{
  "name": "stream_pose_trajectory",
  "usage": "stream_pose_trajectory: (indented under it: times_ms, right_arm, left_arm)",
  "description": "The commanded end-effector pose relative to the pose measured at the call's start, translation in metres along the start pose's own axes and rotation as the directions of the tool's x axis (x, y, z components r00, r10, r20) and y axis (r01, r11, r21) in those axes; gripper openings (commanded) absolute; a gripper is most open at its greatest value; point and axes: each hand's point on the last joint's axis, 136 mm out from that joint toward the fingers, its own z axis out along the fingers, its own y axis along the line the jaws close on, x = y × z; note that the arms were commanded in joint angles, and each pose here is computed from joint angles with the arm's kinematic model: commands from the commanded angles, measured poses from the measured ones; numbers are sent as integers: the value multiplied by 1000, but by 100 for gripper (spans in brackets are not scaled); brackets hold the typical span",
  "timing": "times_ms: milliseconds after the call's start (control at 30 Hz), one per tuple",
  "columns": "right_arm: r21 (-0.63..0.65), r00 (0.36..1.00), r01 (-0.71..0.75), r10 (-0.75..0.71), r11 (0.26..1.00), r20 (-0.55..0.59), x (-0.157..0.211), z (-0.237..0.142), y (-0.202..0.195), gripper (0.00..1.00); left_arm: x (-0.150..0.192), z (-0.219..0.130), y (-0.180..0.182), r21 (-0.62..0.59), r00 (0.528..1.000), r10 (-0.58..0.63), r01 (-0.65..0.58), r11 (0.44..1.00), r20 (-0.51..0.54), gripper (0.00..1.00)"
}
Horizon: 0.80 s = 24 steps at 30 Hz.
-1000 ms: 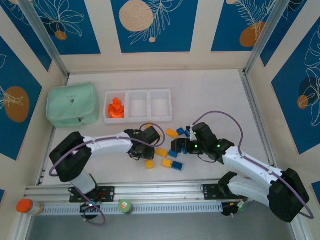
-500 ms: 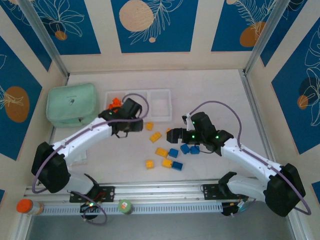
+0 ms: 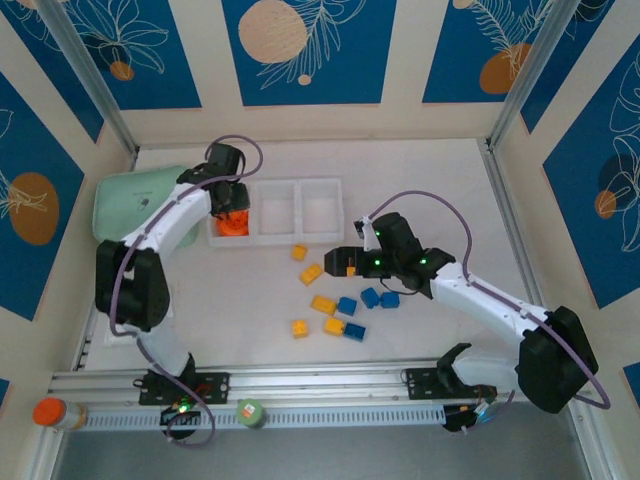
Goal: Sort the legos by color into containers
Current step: Place the lego in the container, then pick up the lego from the middle-left of the table.
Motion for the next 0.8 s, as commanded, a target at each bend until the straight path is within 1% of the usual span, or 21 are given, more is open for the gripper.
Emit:
stream_pose_trajectory:
  times_ms: [0,67,167,300,400,467,567,767]
  right_arm:
    - [-27,999,37,-36,999,14,-11,-2,12,99]
    - [-26,999,38,-37,999,16,-13,-2,13,99]
    - [-24,999,40,-39,999,17,-15,-3,13,99]
    - [-26,999,45,-45,999,16,-15,-5,15,99]
    - [-12,999,50,-50,999,7,-14,-8,14,99]
    - [4,999,48,-48,999,-4,-11,-10,12,99]
    - [20,999,42,-41,999,-26,-1,-12,6,99]
    - [68,997,7,-2,998,-71,20,-15,-9,99]
  left_arm:
    - [-12,19,2,11,1000,-5,5,1000,-19,49]
    - [-14,30,2,11,999,-1,1,1000,-33,55]
    - [-16,36,4,5,999,5,-5,1000,-43,60]
    - [-17,27,4,18,999,13,-13,1000,-40,66]
    - [-12,13,3,43,999,14,-12,999,-49,67]
    - [-4,0,-3,97,999,11,-6,995,-45,67]
    - [13,-22,-8,152,999,8,-1,988,-47,71]
    - [69,-58,-23,247,998,9,8,969,-65,75]
